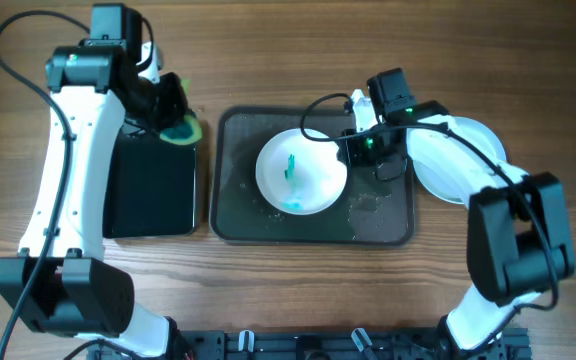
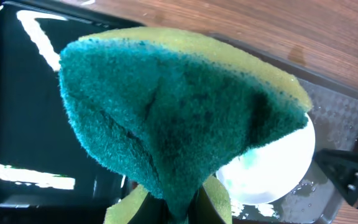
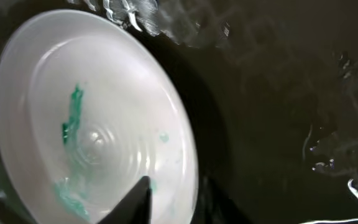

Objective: Clean dirty plates on tray and stack at the side
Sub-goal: 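Grasp the last plate with the right gripper and pull it to tray center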

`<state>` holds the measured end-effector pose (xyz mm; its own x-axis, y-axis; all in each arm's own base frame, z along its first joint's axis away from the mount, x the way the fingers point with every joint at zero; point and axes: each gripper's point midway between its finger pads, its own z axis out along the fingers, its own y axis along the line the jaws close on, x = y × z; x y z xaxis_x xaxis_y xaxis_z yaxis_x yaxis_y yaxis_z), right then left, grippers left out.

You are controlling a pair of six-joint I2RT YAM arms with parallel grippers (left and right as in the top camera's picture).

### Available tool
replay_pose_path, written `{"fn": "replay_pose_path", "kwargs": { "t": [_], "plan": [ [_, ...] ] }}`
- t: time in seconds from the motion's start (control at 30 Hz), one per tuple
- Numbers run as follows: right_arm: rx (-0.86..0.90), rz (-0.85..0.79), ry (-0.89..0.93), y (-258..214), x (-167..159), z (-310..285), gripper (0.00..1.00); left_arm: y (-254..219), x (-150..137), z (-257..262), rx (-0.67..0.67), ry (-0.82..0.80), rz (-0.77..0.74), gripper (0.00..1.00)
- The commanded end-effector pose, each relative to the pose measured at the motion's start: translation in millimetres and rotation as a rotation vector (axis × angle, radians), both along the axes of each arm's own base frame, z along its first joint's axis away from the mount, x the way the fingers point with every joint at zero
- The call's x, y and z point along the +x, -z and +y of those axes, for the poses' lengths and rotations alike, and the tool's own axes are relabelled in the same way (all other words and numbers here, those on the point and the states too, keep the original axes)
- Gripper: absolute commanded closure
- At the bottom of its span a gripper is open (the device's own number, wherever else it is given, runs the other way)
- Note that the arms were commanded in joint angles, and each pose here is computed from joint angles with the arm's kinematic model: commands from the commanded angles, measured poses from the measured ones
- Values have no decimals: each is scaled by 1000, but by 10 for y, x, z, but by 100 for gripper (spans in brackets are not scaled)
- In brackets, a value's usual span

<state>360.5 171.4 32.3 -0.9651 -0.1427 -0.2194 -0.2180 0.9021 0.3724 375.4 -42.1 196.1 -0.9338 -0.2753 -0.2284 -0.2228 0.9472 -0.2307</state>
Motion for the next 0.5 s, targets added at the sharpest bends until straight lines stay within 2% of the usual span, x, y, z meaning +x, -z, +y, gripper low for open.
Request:
{"fn": "replay_pose_path", "kwargs": {
  "t": [0.0,0.07,0.2,0.3,0.47],
  "plan": [
    [2,73,55,153,-70,1,59,135,39,-101,15,31,27,96],
    [9,155,169,167,-143,-12,59,205,39,-181,16,51,46,96],
    [-10,244,239,213,-288,-44,70,287,30,-311,19,85,68,96],
    [-14,267,264,281,-351,-65,82,356,21,-414,22,112,86,96],
    [-5,266,287,369,-372,-68,89,469,48,-582,22,140,99,96]
  ]
}}
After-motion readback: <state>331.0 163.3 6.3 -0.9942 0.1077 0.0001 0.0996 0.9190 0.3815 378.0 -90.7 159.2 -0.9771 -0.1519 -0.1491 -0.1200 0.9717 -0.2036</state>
